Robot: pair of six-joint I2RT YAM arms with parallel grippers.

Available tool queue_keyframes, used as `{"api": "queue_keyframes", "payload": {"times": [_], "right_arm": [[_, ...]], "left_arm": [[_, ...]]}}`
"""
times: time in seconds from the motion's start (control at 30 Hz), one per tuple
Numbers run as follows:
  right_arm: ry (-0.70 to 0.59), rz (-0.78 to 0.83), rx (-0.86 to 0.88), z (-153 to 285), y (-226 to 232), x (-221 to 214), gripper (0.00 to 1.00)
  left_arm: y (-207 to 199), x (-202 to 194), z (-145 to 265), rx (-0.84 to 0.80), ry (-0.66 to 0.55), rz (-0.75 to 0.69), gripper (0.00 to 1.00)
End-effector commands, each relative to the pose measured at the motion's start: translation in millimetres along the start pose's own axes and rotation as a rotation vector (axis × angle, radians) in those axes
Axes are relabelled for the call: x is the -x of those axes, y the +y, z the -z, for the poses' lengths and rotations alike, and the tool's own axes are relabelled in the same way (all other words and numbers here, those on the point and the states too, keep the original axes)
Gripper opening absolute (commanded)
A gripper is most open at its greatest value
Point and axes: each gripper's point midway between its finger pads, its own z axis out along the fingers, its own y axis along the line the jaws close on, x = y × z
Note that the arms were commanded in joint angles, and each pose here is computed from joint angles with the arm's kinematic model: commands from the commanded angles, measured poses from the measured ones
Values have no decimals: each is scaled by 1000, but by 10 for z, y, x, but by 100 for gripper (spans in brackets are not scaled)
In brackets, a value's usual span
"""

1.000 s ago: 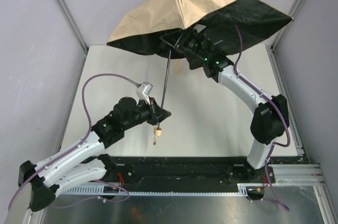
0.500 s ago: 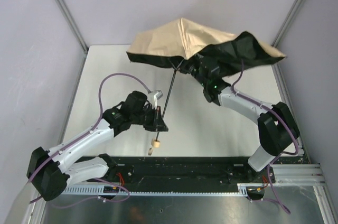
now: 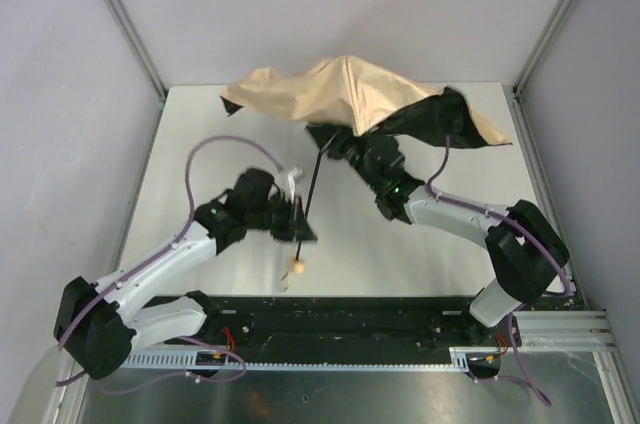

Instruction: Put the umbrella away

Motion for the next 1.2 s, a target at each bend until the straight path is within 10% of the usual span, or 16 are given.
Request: {"api": "queue_keyframes", "payload": {"times": [0.0,0.17,0.37,0.57,0.63,0.93,1.17], "right_arm": [[589,-15,174,975,510,-1608,0],[616,-31,153,1069,399,-1768,0],[484,-42,186,659,230,-1133,0],[349,105,234,206,123,-450,0],[312,144,233,91,-27,-253,0],[338,740,518,417,-257,6,0],[309,897,691,1052,22,-13,0]], "left_arm": [[-488,2297,1043,-101,-837,-19,0],[-608,2530,1401,-101,-942,-85,0],[-618,1997,1052,-202,-782,-94,1],[-355,1015,606,-249,-611,-109,83],[-382,804,671,-285,-617,-160,95],[-1110,496,1586,-467,-783,-554,97],[-1113,1538,2420,-145,-1068,-172,99]]}}
